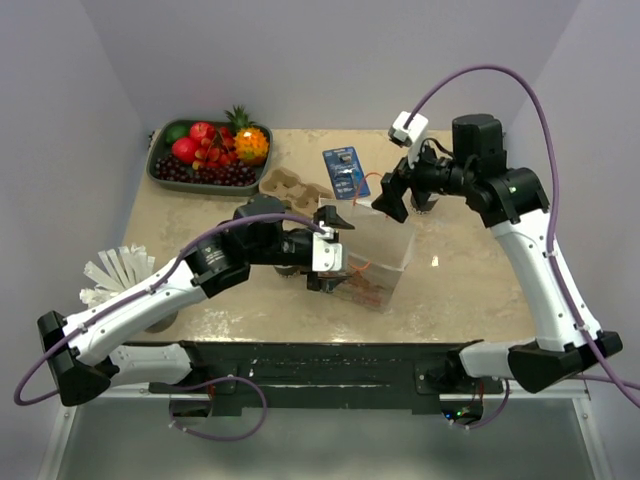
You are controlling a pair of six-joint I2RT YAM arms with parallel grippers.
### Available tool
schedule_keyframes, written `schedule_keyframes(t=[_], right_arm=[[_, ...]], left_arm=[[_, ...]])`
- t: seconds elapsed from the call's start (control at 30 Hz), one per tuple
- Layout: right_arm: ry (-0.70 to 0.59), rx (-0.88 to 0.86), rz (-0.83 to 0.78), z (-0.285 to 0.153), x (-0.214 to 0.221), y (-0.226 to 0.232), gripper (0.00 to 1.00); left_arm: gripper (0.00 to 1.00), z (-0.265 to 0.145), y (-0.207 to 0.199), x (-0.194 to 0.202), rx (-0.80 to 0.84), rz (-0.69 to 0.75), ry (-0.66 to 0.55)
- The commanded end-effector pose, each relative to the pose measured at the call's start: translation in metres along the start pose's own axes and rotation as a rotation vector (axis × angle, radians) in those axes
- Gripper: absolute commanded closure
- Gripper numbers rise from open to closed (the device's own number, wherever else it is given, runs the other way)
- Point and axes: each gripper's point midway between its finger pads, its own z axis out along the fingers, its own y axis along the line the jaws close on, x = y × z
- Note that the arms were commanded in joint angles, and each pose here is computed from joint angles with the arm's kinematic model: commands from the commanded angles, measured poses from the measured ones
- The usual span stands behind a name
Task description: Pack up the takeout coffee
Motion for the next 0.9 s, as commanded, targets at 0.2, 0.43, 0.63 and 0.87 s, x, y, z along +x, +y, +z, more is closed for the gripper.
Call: schedule_keyframes(t=[0.2,0.43,0.63,0.87], right_arm=[[0.16,-0.049,-0.05,0.03,0.049,-0.011,0.05],[0.21,-0.157,-0.041,0.034,0.063,0.003,0.4],[0.159,-0.173,-0.095,0.013,0.032,0.009,1.0],[-0.008,-0.034,-0.195,-0.03,-0.051,-0.003,1.0]], left_arm=[[0.26,0.023,0.006,0.012,0.096,0.133,0.057],[0.83,0.03,0.001,0.013,0.143,0.123,0.056],[1.0,0.021,0.021,-0.025,0.101,0.155,0.005],[1.0,-0.002,0.056,-0.082,-0.01,0.241,-0.055]])
